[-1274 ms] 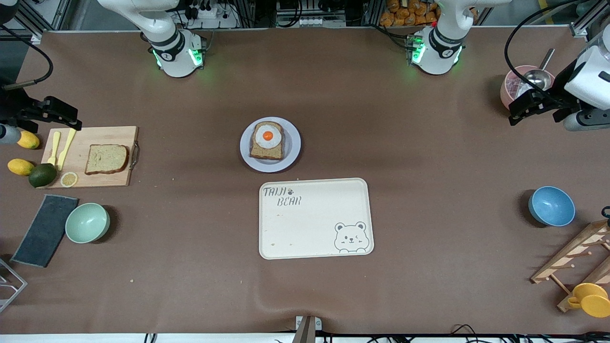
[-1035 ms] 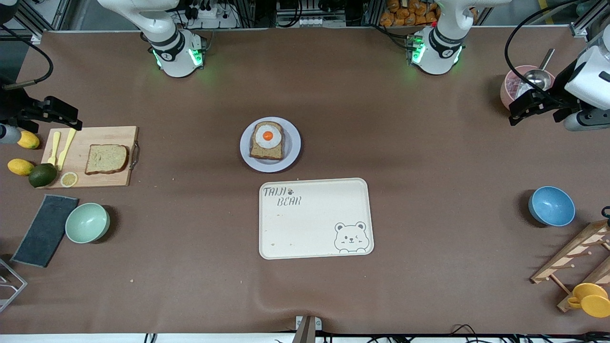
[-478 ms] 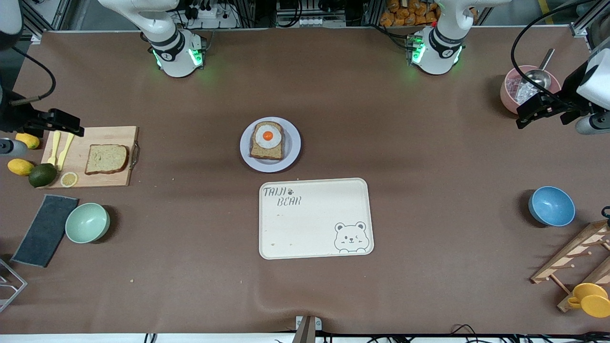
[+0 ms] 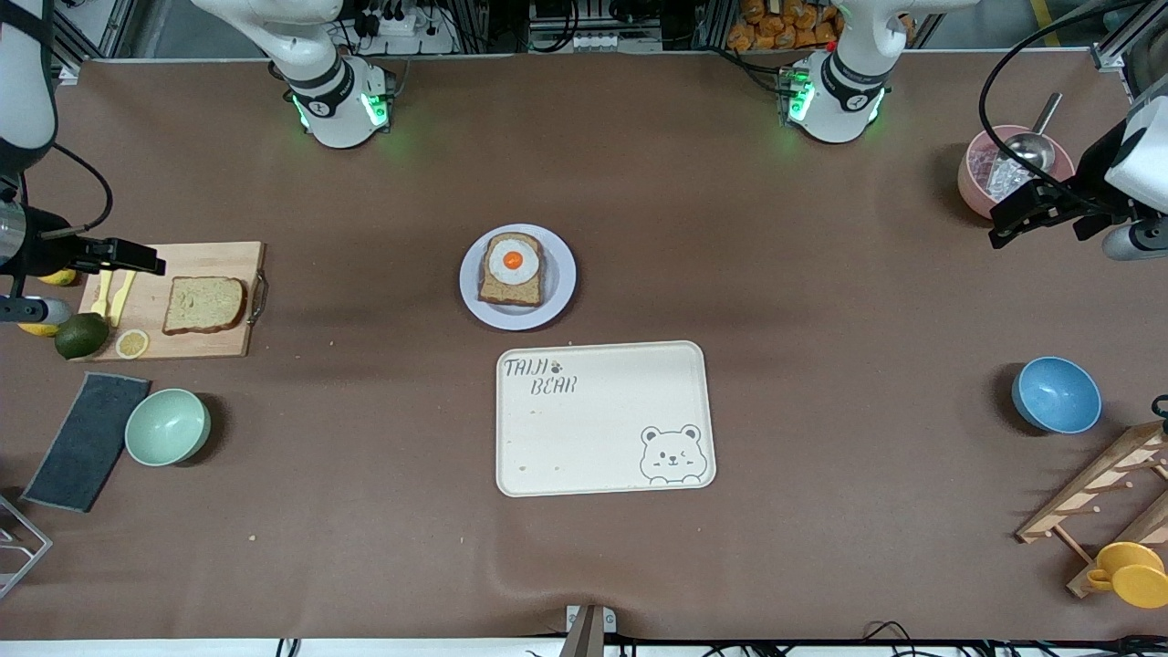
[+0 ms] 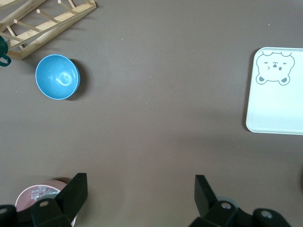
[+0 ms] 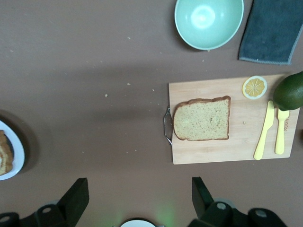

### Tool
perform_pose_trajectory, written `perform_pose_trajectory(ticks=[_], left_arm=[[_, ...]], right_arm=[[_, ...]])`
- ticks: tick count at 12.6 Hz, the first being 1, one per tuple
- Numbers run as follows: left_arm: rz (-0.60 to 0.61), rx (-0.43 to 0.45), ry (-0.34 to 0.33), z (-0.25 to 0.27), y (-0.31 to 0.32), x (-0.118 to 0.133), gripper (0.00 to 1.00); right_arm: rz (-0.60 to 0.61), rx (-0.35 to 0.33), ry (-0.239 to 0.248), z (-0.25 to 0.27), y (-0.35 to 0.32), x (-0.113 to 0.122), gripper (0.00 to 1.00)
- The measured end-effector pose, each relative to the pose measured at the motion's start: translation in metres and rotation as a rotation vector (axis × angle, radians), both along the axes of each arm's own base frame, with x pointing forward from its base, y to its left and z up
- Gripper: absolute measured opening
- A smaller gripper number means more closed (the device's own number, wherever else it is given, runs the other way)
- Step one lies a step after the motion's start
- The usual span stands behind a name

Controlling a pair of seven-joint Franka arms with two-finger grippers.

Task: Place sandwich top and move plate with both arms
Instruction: 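Lower the right gripper over the bread slice and close on it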

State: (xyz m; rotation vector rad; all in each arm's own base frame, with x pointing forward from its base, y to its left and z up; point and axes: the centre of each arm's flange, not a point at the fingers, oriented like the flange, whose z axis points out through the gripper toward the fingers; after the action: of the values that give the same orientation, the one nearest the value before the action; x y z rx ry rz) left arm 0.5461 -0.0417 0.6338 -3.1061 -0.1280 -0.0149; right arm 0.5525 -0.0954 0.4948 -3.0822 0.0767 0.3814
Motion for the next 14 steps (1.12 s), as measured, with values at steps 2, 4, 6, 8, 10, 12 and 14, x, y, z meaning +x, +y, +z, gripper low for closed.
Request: perform_pose_trajectory(ticks=[2,4,6,8,10,12,14], left_arm=[[-0.005,0.000,0.001,0.000,-0.003,0.000,1.00],[-0.009,0.000,0.003,-0.002,-0.005,0.001,1.00],[-0.009,0.000,0.008,-0.004,-0.005,0.002,1.00],[-0.011,0.000,0.009,-0.005,-0.006,0.002,1.00],[-0.012,0.000,0.008,-0.004,-0.007,0.002,1.00],[-0.007,-0.001,0.005,-0.003,-0.004,0.003,1.00],[-0.003,-0.002,-0.005,0.002,-0.002,0.003,1.00]], right_arm=[[0.007,0.014,0.010,-0.020,-0.020,-0.007,0.95],[0.027,0.032,-0.005,-0.043,-0.053,-0.017,0.94],[0.063,0.047,-0.039,-0.075,-0.087,-0.030,0.95],[0.071,0.054,-0.062,-0.109,-0.115,-0.048,0.92],[0.070,0.088,-0.059,-0.142,-0.139,-0.062,0.91],[0.082,0.147,-0.081,-0.176,-0.163,-0.069,0.88],[0.082,0.170,-0.075,-0.209,-0.178,-0.073,0.83]])
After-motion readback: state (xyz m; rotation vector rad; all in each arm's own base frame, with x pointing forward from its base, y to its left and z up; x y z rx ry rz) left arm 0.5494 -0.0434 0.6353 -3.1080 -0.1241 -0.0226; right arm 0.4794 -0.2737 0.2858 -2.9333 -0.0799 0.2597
